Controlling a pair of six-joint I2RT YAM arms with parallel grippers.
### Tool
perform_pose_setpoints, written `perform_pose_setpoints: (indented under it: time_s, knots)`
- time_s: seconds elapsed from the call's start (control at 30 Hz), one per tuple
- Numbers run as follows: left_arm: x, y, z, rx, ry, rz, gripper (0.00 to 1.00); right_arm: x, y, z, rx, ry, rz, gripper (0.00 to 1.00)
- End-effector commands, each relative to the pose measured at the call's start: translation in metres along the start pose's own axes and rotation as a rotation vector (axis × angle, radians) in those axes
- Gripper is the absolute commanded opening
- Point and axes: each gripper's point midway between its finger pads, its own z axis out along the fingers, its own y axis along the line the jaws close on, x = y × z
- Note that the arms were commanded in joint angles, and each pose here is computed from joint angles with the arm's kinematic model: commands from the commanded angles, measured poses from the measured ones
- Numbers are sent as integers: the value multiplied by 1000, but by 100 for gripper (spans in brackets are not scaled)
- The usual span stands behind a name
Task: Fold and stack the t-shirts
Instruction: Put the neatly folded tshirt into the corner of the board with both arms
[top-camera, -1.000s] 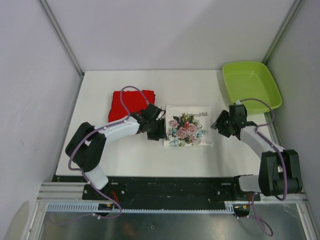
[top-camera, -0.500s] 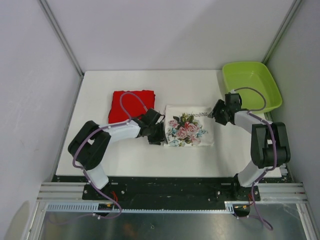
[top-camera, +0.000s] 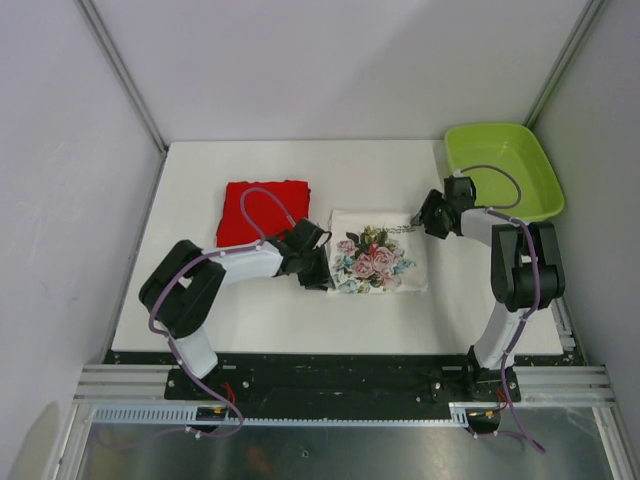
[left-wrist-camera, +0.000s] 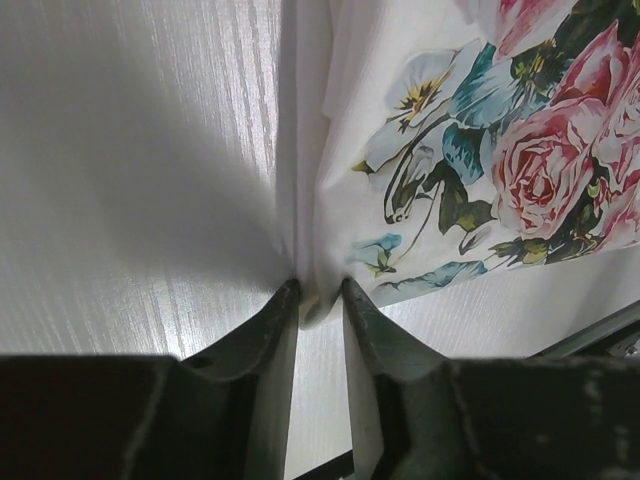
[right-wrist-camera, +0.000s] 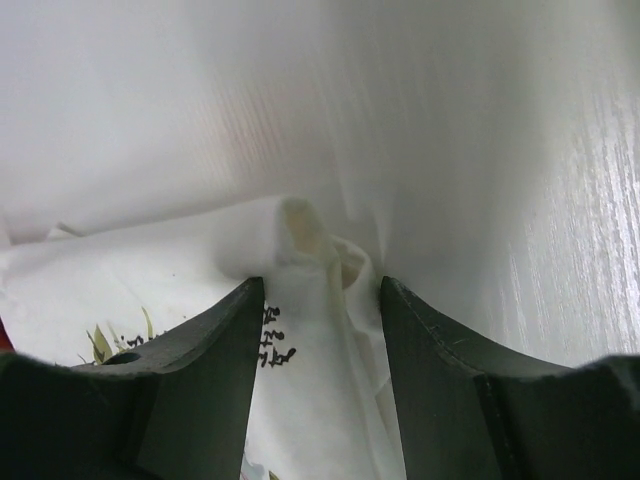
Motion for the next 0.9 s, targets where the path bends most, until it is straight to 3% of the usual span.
perform_pose_setpoints:
  time_s: [0.0, 0.13, 0.33, 0.53, 0.87]
  knots:
    - [8, 8, 8, -42, 13, -20, 27, -12, 6, 5, -17, -24, -22, 54]
    - [8, 6, 8, -41, 13, -27, 20, -6, 1, 2, 17, -6, -21, 50]
    - [2, -5, 1, -14, -11, -29, 7, 2, 4, -2, 36, 10, -36, 36]
    - [-2, -12, -8, 9, -29, -28, 0, 3, 16, -12, 25, 5, -51, 4]
    - [-20, -39, -42, 74, -97, 13, 0, -12, 37, -46, 19, -77, -98, 0]
